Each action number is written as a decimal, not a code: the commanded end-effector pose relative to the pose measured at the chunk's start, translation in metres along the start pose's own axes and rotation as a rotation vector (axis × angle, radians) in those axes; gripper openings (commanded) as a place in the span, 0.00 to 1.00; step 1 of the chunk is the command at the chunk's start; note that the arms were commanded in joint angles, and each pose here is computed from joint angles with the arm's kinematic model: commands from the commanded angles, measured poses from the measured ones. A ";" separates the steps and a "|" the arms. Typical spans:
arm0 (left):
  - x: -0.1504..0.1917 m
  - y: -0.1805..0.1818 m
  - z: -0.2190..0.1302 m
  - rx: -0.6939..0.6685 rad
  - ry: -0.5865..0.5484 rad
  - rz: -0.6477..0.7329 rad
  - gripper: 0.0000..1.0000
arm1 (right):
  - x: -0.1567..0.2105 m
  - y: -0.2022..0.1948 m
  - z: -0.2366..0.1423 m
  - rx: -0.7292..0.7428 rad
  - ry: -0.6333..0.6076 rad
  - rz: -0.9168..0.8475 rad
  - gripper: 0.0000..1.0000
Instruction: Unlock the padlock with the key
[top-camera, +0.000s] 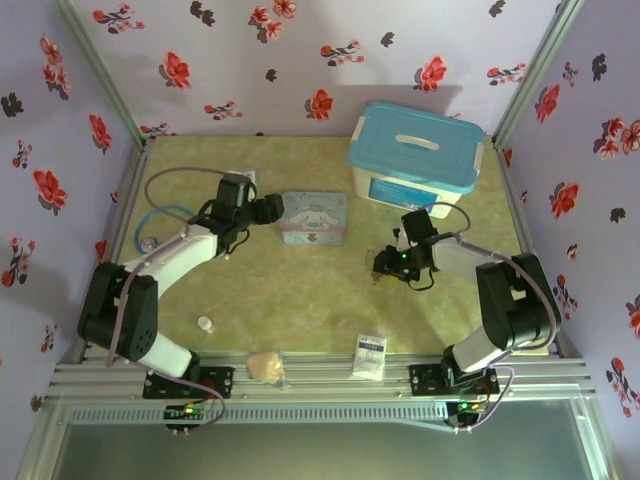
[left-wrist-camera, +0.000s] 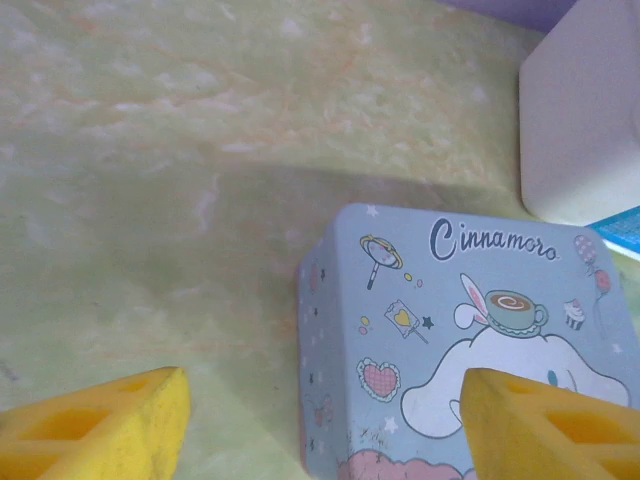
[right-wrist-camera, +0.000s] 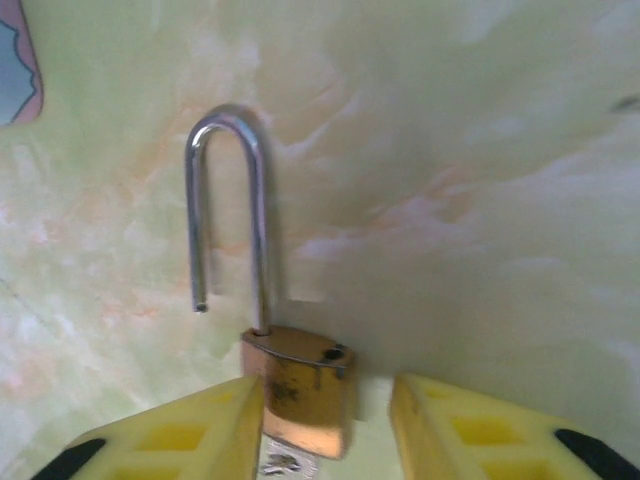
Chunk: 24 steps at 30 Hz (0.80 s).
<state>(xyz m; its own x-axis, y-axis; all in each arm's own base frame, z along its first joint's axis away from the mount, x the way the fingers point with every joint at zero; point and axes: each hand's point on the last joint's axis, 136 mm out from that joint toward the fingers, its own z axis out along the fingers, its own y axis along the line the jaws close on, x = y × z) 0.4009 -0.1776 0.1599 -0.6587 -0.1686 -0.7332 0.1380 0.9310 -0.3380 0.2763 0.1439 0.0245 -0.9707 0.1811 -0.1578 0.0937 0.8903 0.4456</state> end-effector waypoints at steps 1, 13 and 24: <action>-0.017 0.019 -0.033 -0.032 -0.039 0.006 0.77 | -0.030 -0.033 -0.041 0.233 -0.210 -0.028 0.51; 0.002 0.165 -0.087 -0.504 -0.238 0.144 1.00 | -0.103 -0.088 -0.145 0.567 -0.897 -0.190 0.99; 0.011 0.204 -0.074 -0.561 -0.403 0.208 1.00 | -0.130 -0.123 -0.141 0.402 -1.084 -0.018 0.99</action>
<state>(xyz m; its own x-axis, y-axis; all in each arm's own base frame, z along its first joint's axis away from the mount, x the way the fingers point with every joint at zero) 0.3453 0.0316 0.0857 -0.5081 0.0060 -0.8613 -0.2275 0.9635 0.1409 0.3396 -0.0493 0.0822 -0.4660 0.2226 -0.8563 0.3679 0.9289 0.0413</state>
